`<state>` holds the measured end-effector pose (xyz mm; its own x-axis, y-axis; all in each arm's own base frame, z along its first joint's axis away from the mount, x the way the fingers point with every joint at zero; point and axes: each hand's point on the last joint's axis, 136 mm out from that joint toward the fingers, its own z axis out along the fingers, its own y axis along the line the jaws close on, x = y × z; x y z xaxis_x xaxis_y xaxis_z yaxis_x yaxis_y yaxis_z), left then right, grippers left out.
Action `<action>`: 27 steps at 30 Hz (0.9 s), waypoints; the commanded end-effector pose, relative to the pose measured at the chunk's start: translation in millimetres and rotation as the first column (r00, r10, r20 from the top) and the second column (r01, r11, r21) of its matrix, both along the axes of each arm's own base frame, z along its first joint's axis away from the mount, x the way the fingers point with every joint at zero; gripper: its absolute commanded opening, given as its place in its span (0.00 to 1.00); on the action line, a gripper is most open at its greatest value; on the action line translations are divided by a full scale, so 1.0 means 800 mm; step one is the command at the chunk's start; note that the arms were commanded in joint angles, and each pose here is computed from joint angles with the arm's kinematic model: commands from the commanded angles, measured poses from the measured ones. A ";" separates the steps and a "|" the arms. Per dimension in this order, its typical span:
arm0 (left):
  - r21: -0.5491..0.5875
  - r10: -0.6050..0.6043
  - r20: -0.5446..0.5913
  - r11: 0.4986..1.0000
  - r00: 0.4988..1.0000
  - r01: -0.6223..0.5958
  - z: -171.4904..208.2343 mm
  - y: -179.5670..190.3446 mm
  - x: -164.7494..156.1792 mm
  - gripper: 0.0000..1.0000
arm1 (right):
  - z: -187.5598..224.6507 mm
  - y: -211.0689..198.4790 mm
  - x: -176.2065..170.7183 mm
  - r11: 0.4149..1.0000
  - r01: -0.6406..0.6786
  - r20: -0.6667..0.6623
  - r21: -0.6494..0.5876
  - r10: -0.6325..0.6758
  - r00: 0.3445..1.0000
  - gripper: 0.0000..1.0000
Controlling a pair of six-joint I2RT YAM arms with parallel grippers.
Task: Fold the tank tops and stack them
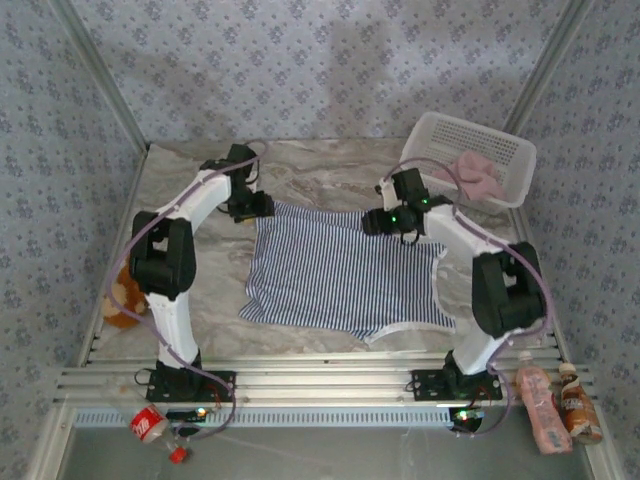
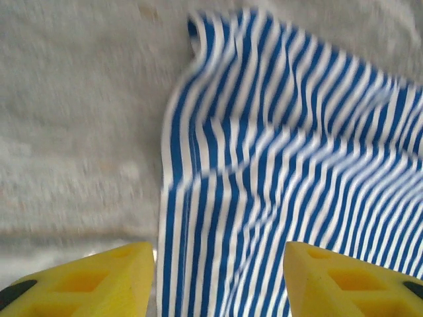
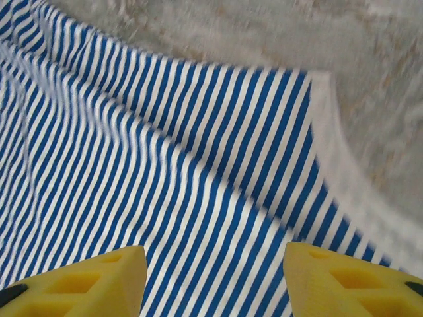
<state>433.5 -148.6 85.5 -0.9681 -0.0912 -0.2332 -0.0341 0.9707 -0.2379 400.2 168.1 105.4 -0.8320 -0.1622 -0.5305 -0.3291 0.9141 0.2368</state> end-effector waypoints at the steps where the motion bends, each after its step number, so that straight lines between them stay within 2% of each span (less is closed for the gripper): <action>1: -0.044 -0.017 0.002 0.999 1.000 0.017 -0.014 -0.010 0.030 0.54 | -0.020 -0.009 0.032 0.995 -0.010 -0.015 -0.096 0.008 1.000 0.59; 7: -0.063 -0.010 0.010 0.998 1.000 0.011 -0.035 -0.008 0.081 0.52 | -0.064 -0.018 0.078 0.982 0.055 -0.079 -0.183 -0.070 0.994 0.59; 14: -0.057 -0.036 -0.007 0.998 0.999 0.036 -0.059 -0.010 0.105 0.47 | -0.091 -0.022 0.100 0.975 0.078 -0.114 -0.208 -0.103 0.988 0.56; 20: -0.108 -0.062 -0.015 0.992 0.998 0.060 -0.069 -0.026 0.113 0.32 | -0.099 -0.023 0.113 0.975 0.101 -0.113 -0.199 -0.126 0.986 0.53; 23: -0.113 -0.068 -0.016 0.991 0.998 0.066 -0.071 -0.028 0.113 0.22 | -0.099 -0.013 0.123 0.982 0.095 -0.094 -0.165 -0.112 0.989 0.47; 27: -0.106 -0.074 -0.009 0.992 0.997 0.073 -0.068 -0.023 0.116 0.09 | -0.113 -0.007 0.113 0.985 0.060 -0.162 -0.164 -0.087 0.983 0.37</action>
<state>527.6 -164.1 29.9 -0.9715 -0.0652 -0.2278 0.0118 0.9469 -0.3212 494.7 157.6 28.5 -0.8988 -0.1627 -0.4070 -0.2226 0.9694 0.1039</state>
